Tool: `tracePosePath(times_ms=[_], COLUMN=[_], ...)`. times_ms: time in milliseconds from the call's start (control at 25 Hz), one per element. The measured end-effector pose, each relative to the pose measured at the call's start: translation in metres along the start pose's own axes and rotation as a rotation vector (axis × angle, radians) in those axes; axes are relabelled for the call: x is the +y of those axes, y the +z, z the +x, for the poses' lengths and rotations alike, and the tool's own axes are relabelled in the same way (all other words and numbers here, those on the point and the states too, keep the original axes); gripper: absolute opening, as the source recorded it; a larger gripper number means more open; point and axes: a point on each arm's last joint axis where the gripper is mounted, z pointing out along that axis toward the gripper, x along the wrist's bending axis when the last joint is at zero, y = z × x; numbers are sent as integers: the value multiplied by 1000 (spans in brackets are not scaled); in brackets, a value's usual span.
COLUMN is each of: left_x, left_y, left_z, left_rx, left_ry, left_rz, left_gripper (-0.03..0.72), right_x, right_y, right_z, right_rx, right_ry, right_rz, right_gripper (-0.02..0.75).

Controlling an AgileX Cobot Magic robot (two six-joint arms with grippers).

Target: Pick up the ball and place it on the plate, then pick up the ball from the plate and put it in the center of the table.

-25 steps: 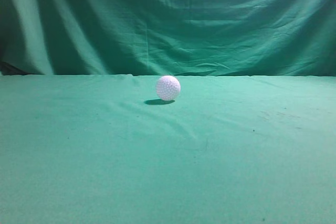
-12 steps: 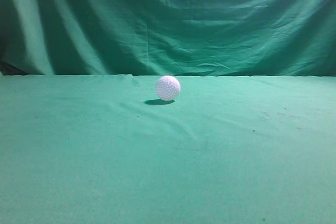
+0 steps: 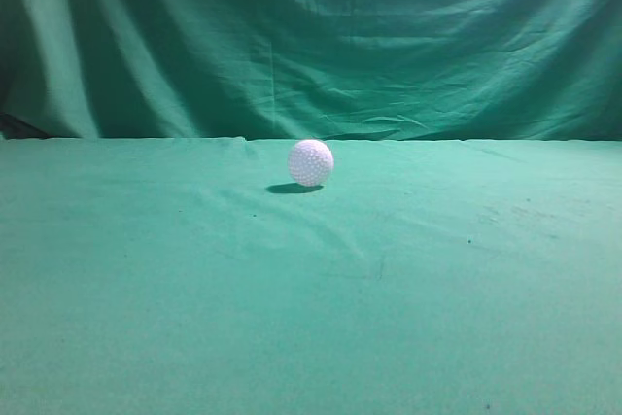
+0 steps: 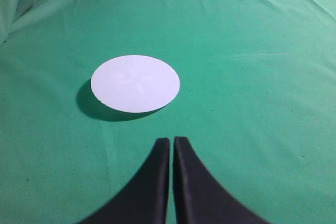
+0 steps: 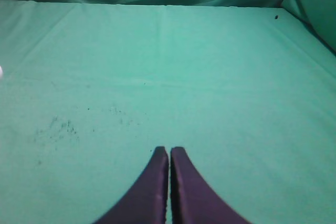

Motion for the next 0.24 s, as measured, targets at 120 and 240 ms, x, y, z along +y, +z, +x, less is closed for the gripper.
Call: tracePosePath(times_ms=[120, 240], left_x=[0, 0], left_y=[0, 0], left_z=[0, 0], left_rx=[0, 0], left_ry=[0, 0], left_rz=[0, 0], left_gripper=[0, 0], right_x=[0, 0], right_y=[0, 0], right_z=[0, 0], right_rx=[0, 0], right_ry=[0, 0], right_rz=[0, 0], right_gripper=[0, 0])
